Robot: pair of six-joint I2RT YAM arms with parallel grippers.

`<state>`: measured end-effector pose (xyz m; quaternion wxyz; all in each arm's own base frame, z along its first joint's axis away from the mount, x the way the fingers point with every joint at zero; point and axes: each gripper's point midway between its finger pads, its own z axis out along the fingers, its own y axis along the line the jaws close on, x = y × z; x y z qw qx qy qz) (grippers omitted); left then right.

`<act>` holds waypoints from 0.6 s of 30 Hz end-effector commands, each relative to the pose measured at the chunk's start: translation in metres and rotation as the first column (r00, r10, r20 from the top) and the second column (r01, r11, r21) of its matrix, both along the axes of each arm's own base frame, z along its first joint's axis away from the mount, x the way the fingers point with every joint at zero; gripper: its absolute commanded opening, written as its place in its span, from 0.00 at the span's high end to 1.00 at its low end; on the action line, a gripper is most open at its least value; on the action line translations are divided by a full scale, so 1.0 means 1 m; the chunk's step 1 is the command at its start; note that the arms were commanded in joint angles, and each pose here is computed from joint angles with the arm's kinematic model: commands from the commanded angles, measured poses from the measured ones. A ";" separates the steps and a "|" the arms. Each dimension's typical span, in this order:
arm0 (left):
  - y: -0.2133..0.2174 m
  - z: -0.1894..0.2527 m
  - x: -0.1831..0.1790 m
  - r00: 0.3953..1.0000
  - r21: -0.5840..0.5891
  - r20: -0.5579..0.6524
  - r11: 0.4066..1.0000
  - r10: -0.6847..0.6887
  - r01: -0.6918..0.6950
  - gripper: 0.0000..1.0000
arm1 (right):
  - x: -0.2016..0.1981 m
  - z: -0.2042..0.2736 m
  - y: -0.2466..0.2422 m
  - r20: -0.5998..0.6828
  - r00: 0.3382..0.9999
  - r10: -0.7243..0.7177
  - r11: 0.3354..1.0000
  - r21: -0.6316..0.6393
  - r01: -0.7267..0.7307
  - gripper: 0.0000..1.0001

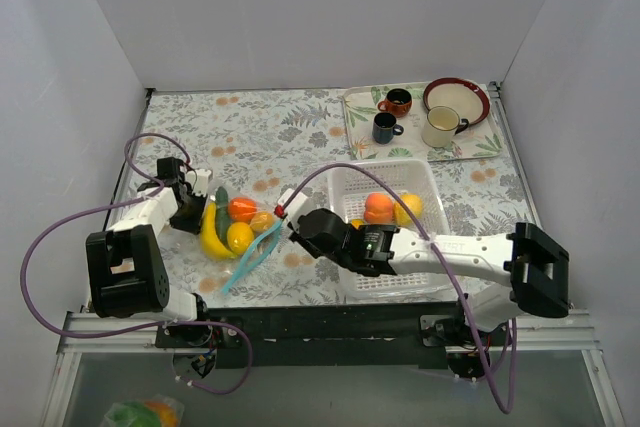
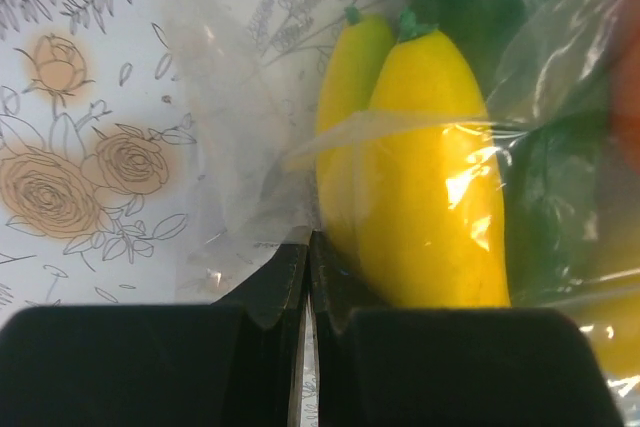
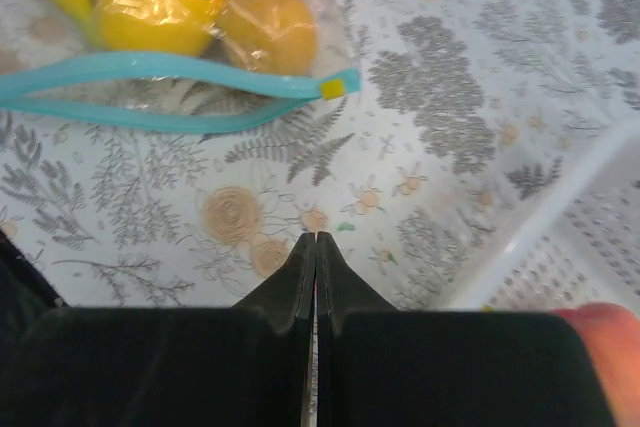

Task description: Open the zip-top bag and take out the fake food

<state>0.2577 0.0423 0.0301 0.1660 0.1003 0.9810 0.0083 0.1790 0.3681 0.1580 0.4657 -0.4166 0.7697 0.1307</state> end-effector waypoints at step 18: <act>-0.006 0.010 0.004 1.000 -0.036 0.013 0.999 -0.004 0.004 1.00 | -0.037 -0.046 0.147 -0.077 0.884 0.462 0.841 0.353 -0.409 0.67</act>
